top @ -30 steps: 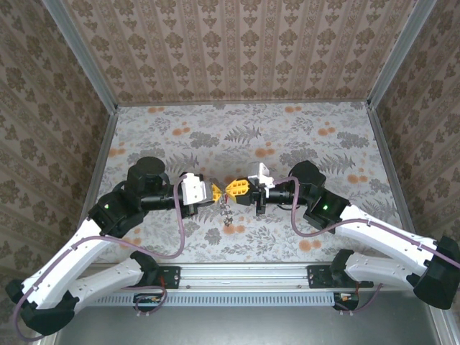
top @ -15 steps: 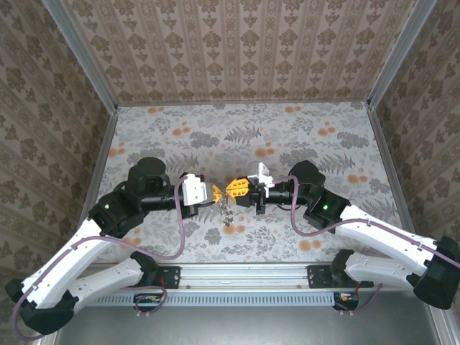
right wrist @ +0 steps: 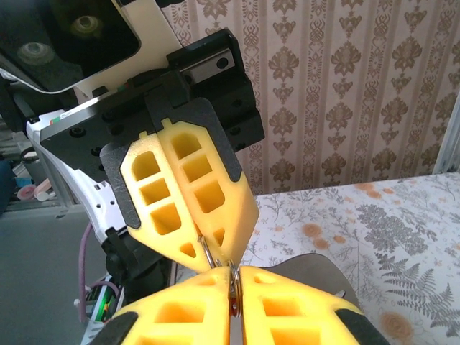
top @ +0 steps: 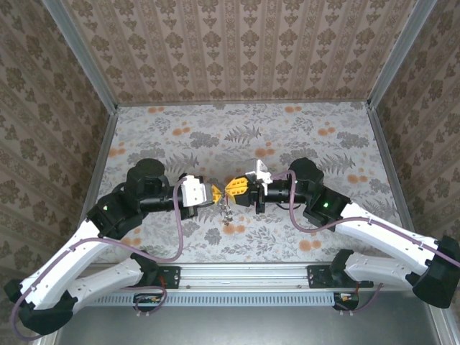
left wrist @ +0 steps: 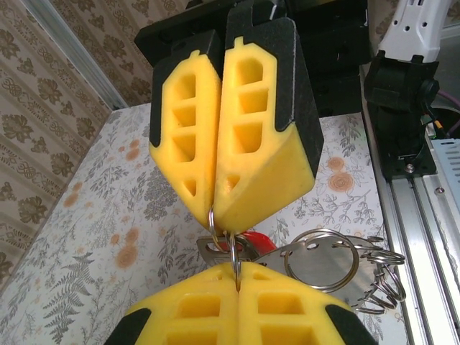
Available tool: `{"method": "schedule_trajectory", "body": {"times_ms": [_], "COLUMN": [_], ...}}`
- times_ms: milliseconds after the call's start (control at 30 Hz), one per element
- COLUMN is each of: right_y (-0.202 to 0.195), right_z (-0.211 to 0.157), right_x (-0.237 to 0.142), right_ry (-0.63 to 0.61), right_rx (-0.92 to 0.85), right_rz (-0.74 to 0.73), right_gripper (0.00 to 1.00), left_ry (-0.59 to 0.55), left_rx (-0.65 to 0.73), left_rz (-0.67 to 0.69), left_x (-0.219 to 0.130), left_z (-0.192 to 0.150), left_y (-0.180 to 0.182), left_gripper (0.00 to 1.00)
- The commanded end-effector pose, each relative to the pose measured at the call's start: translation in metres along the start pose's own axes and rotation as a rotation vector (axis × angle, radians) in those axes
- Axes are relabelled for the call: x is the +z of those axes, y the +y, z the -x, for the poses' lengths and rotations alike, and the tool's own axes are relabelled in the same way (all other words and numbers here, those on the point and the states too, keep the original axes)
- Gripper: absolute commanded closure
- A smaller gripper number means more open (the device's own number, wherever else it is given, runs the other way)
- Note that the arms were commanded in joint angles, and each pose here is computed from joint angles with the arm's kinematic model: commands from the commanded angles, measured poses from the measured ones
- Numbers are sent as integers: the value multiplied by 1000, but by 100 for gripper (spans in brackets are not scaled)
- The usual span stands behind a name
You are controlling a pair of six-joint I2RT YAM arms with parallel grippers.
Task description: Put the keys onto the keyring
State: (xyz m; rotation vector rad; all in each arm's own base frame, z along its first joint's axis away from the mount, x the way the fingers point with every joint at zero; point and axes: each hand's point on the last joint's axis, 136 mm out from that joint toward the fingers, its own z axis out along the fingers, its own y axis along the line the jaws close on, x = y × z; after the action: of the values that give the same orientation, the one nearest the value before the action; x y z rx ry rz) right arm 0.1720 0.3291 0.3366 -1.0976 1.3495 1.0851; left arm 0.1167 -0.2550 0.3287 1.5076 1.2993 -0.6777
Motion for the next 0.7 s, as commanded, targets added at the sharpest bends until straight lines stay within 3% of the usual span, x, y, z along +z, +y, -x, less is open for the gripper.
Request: {"method": "schedule_trajectory", "body": {"times_ms": [0, 167, 667], "right_y": [-10, -13, -23], "right_z": [-6, -4, -11], "right_x": [3, 0, 0], "right_ry": [39, 36, 57], "right_rx": [49, 65, 100], "right_rz": [-34, -46, -78], "right_gripper": [85, 77, 76], "left_ry": [-110, -111, -117], "left_rx": [82, 86, 90], "left_rz": [-34, -36, -33], "left_x": [-10, -10, -13], "left_z": [30, 31, 32], "left_y": [-9, -10, -12], "left_gripper": [100, 100, 100]}}
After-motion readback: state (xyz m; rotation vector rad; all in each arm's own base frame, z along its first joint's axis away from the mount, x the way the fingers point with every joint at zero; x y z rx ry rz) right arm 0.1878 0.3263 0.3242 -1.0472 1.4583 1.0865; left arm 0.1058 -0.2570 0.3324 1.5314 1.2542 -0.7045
